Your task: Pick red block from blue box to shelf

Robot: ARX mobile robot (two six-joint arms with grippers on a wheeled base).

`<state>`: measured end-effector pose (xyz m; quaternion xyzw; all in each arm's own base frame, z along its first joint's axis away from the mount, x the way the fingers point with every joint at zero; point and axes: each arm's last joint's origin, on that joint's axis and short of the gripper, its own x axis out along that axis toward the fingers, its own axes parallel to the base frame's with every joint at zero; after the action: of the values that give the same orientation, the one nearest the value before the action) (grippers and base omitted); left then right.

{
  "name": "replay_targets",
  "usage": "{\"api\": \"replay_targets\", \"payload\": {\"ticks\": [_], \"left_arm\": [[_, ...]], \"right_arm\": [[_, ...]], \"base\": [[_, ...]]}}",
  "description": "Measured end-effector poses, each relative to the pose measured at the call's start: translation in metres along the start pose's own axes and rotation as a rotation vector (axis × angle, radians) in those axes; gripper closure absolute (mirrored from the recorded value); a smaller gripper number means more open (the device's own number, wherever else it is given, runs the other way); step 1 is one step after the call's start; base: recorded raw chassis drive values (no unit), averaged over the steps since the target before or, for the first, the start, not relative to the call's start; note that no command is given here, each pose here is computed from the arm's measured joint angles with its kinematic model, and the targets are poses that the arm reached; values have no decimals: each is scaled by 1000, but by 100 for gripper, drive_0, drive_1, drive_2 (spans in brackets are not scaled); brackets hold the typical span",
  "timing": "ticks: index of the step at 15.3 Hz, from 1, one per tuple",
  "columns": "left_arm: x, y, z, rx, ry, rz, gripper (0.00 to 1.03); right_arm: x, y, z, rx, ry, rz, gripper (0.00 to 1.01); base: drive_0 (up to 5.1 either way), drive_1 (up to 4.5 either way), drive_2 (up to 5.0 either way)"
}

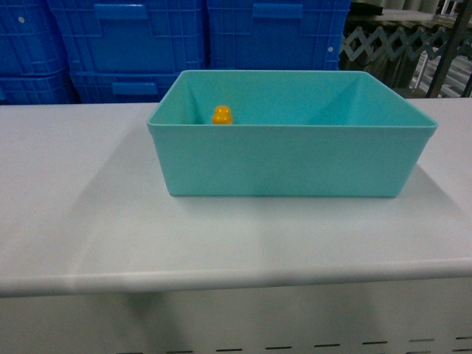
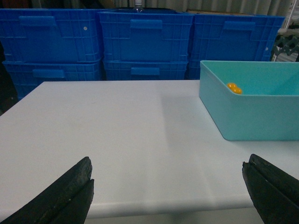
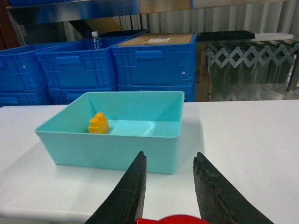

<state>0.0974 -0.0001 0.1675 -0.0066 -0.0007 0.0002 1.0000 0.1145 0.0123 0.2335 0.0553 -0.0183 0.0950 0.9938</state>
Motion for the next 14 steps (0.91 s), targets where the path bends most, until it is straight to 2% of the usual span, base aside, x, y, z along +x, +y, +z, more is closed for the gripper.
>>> {"api": "replay_targets", "payload": {"ticks": [14], "left_arm": [[0, 0, 0, 0, 0, 0, 5]], "right_arm": [[0, 0, 0, 0, 0, 0, 75]], "base": [[0, 0, 0]]}}
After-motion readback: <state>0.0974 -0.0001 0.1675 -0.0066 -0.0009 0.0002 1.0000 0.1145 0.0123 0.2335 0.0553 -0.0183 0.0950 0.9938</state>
